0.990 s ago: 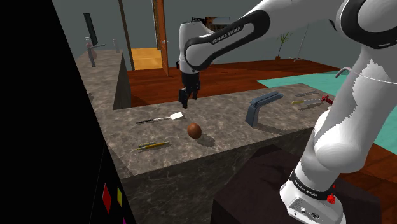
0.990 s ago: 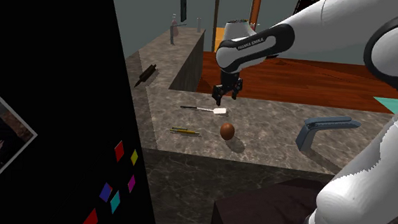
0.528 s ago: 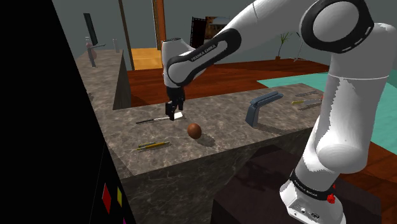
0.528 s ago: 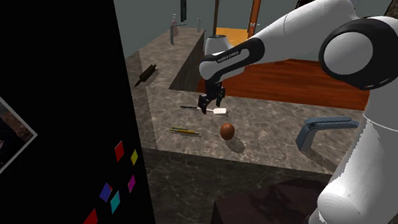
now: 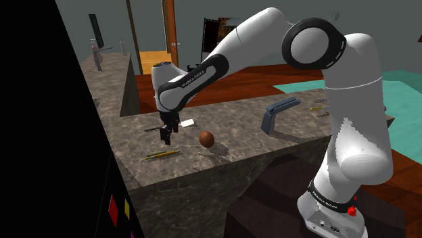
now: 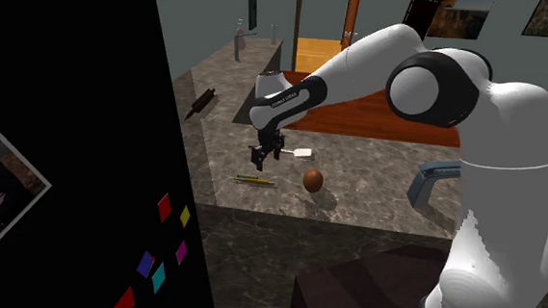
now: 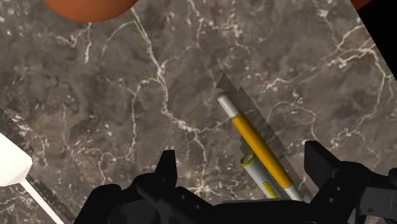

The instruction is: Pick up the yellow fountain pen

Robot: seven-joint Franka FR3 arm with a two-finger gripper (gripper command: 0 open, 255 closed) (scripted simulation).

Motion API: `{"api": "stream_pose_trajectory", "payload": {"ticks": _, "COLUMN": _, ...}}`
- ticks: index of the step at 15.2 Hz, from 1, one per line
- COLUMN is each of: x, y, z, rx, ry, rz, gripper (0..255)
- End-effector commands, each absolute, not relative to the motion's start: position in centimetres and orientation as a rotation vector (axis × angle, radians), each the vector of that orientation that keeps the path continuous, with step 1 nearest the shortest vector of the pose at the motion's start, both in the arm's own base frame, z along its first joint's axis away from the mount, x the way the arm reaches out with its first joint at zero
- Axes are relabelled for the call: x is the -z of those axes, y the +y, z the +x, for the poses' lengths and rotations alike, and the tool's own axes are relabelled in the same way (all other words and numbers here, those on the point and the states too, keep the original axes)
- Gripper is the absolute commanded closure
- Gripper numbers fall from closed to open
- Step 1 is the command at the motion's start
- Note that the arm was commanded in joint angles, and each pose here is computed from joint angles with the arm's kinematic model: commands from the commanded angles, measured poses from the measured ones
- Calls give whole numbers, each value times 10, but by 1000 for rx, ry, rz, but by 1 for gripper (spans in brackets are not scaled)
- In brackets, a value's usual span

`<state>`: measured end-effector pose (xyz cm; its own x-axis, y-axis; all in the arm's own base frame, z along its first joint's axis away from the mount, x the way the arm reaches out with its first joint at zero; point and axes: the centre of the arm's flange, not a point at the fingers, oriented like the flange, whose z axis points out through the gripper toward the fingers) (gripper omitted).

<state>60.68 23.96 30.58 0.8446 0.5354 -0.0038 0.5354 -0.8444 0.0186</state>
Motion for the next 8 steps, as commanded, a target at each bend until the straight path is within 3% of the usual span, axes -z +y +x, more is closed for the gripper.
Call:
{"api": "stream_pose_trajectory", "payload": {"ticks": 1, "x": -288, "y": 260, "z": 617, "rx": 9, "ry": 928, "rz": 2986, "gripper": 0}}
{"api": "stream_pose_trajectory", "payload": {"ticks": 8, "x": -249, "y": 279, "z": 623, "rx": 21, "ry": 986, "rz": 2972, "gripper": 0}}
